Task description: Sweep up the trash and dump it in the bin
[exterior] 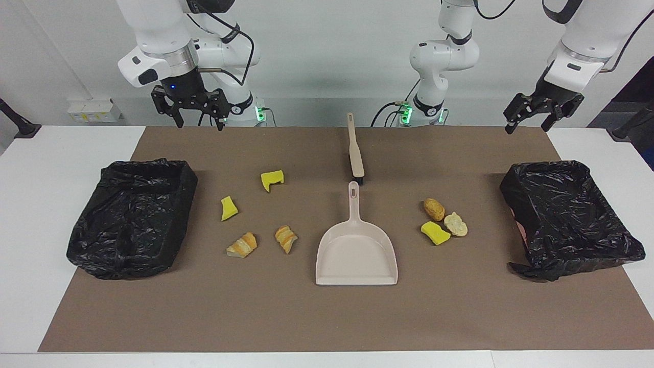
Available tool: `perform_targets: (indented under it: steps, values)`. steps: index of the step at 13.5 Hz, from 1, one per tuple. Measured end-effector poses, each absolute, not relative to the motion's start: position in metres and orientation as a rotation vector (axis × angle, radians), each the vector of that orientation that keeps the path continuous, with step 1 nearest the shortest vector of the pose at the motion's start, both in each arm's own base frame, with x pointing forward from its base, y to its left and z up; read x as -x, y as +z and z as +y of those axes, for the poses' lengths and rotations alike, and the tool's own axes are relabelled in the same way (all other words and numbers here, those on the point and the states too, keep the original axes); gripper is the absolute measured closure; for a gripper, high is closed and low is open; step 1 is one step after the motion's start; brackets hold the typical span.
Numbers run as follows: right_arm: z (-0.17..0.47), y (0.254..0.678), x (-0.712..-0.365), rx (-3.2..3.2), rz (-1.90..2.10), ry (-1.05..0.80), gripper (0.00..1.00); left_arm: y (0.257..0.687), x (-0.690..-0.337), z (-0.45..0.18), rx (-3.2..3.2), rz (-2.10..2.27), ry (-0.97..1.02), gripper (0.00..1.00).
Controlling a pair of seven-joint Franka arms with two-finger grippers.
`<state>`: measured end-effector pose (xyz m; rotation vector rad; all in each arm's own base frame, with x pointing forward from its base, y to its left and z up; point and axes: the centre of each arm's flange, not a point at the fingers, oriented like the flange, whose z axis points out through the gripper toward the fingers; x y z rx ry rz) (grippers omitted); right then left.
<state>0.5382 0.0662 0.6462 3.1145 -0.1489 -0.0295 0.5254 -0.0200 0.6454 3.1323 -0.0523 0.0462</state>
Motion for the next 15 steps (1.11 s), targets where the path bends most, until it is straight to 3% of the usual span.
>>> perform_targets:
  steps: [8,15]
  values:
    - [0.059,0.642,-0.541,-3.117,-0.191,-0.006,0.00,0.639,-0.525,-0.021,-3.131,-0.055,0.028,0.00]
    - [0.064,0.639,-0.542,-3.119,-0.176,0.006,0.00,0.598,-0.509,-0.063,-3.129,-0.146,-0.103,0.00]
